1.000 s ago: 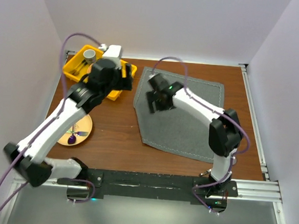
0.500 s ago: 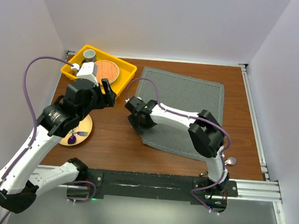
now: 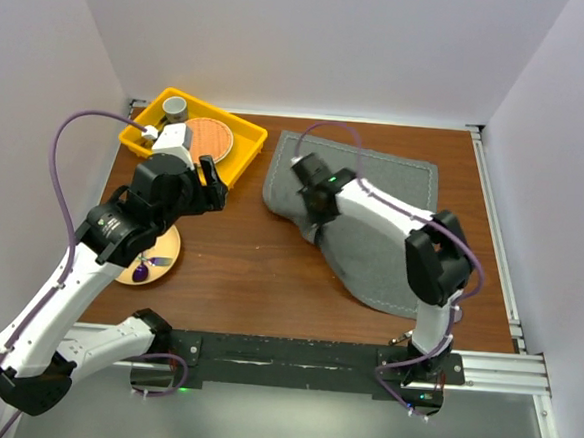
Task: Fold the napkin, place the utensils inside, and roll it up
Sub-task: Flatten the napkin out
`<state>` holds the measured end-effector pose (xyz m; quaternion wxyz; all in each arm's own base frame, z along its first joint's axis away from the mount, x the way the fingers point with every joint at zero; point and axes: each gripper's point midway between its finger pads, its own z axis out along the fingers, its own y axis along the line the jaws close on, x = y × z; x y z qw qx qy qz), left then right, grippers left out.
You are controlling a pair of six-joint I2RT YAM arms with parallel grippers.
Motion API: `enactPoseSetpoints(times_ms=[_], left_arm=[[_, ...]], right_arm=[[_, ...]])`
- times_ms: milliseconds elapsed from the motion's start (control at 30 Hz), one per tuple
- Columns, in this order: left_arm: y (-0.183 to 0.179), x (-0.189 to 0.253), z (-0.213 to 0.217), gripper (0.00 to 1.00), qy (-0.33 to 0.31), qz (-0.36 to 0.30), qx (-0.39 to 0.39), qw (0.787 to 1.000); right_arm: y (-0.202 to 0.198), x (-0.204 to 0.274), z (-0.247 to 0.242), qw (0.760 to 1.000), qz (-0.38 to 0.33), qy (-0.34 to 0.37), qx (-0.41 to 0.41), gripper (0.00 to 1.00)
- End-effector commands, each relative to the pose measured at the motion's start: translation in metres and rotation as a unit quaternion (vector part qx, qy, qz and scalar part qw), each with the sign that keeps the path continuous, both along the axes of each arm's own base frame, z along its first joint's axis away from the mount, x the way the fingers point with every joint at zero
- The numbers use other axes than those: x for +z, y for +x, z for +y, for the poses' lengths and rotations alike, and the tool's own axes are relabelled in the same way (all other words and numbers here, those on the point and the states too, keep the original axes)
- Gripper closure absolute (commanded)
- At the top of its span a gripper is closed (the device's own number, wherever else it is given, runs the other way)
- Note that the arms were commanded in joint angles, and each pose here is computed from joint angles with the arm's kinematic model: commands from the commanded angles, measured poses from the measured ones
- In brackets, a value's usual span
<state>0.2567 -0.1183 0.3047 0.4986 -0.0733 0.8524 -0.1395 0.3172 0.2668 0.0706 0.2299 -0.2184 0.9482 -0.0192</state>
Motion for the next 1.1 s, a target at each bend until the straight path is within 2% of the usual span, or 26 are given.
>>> enactPoseSetpoints(times_ms=[0, 33, 67, 167, 300, 367, 433, 633, 800, 1000, 1033, 1067], left_arm=[[0.004, -0.006, -0.006, 0.28, -0.004, 0.003, -0.009, 1.0], [0.005, -0.005, -0.007, 0.28, -0.004, 0.003, -0.011, 1.0], [0.006, -0.006, -0.009, 0.28, -0.003, 0.006, -0.013, 1.0], [0.007, -0.008, -0.012, 0.28, -0.002, 0.009, -0.02, 1.0], [0.01, -0.009, -0.016, 0.28, -0.001, 0.009, -0.027, 1.0], [0.012, -0.01, -0.018, 0.28, -0.001, 0.011, -0.03, 0.999], [0.014, -0.012, -0.022, 0.28, -0.002, 0.015, -0.036, 0.999], [0.012, -0.022, -0.03, 0.27, -0.003, 0.032, -0.057, 0.998], [0.012, -0.02, -0.028, 0.27, 0.0, 0.029, -0.056, 0.998], [0.012, -0.02, -0.027, 0.25, 0.003, 0.027, -0.054, 0.998], [0.012, -0.02, -0.027, 0.25, 0.002, 0.026, -0.054, 0.998], [0.012, -0.019, -0.027, 0.25, 0.005, 0.025, -0.054, 0.998]], right_arm=[[0.056, 0.02, -0.065, 0.997, -0.022, 0.007, -0.068, 0.89], [0.06, 0.024, -0.071, 0.997, -0.024, 0.001, -0.073, 0.55], [0.066, 0.034, -0.077, 0.996, -0.039, -0.014, -0.077, 0.46], [0.054, 0.054, -0.048, 0.998, -0.057, 0.008, -0.026, 0.39], [0.038, 0.046, -0.014, 0.998, -0.041, 0.043, 0.0, 0.41], [0.037, 0.034, -0.011, 0.999, -0.028, 0.046, -0.007, 0.49], [0.04, 0.023, -0.009, 0.999, -0.024, 0.035, -0.005, 0.53], [0.055, 0.012, 0.0, 0.999, -0.028, 0.015, 0.023, 0.47], [0.054, -0.008, 0.002, 0.999, -0.007, 0.006, 0.034, 0.51], [0.052, -0.014, 0.001, 0.999, 0.0, 0.004, 0.036, 0.62], [0.052, -0.015, -0.001, 0.999, 0.001, 0.002, 0.035, 0.71], [0.051, -0.015, -0.001, 0.999, 0.001, 0.0, 0.035, 0.74]])
